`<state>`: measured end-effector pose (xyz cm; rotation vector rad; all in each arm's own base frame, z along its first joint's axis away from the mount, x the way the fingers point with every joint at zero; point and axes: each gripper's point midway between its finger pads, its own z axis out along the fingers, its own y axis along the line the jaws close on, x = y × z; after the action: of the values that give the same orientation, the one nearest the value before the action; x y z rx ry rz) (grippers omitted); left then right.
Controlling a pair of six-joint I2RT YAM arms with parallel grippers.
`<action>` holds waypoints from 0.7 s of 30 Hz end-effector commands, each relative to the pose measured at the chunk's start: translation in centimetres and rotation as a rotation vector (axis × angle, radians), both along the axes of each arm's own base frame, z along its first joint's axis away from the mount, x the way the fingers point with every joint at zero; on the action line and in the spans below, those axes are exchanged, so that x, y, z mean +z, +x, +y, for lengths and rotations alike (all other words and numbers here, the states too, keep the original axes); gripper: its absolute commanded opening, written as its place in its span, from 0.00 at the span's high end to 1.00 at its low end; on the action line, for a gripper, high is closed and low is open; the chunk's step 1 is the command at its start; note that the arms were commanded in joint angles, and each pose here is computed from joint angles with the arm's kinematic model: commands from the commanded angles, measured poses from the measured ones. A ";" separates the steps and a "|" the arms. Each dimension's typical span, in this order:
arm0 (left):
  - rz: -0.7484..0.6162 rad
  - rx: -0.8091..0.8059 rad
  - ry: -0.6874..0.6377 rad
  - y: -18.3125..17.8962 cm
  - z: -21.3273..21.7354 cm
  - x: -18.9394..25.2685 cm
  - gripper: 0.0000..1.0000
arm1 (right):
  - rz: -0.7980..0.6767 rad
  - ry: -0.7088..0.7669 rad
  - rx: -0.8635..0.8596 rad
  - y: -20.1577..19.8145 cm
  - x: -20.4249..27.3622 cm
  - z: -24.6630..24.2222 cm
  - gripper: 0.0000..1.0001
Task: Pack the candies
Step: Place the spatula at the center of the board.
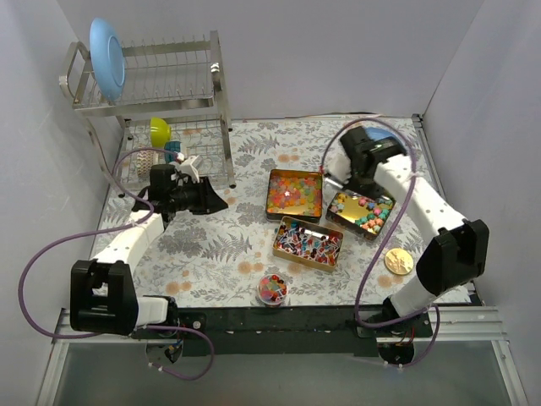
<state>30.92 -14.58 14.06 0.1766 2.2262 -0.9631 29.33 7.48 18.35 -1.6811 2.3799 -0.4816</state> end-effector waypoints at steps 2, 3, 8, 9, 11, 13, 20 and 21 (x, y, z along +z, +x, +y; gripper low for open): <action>-0.064 -0.239 0.034 -1.8 -4.8 1.0 0.65 | -0.019 0.369 -0.448 1.0 -0.7 -4.4 0.99; -0.065 -0.294 0.044 -2.5 -6.0 0.7 0.64 | -0.006 0.412 -0.492 1.3 -1.0 -4.8 0.99; -0.019 -0.330 0.058 -2.2 -7.8 -0.2 0.56 | 0.012 0.416 -0.760 3.0 -3.2 -11.5 0.99; 0.000 -0.329 0.063 -2.1 -7.7 -0.6 0.56 | 0.004 0.414 -0.808 3.2 -3.7 -13.0 0.99; 0.053 -0.332 0.084 -2.1 -7.7 -2.1 0.55 | 0.032 0.415 -0.861 3.7 -5.1 -14.3 0.99; 0.056 -0.327 0.111 -1.4 -7.5 -2.9 0.53 | 0.074 0.390 -0.887 3.7 -7.0 -15.9 0.99; 0.070 -0.295 0.176 0.1 -7.0 -4.5 0.41 | 0.159 0.334 -0.867 4.2 -12.4 -17.3 0.99; 0.075 -0.292 0.182 0.1 -6.9 -4.7 0.40 | 0.157 0.334 -0.865 4.5 -12.7 -17.4 0.99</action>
<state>29.48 -21.70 8.02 0.5423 2.4497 -0.9967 32.13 -9.80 6.48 -0.4827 3.0532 -0.0294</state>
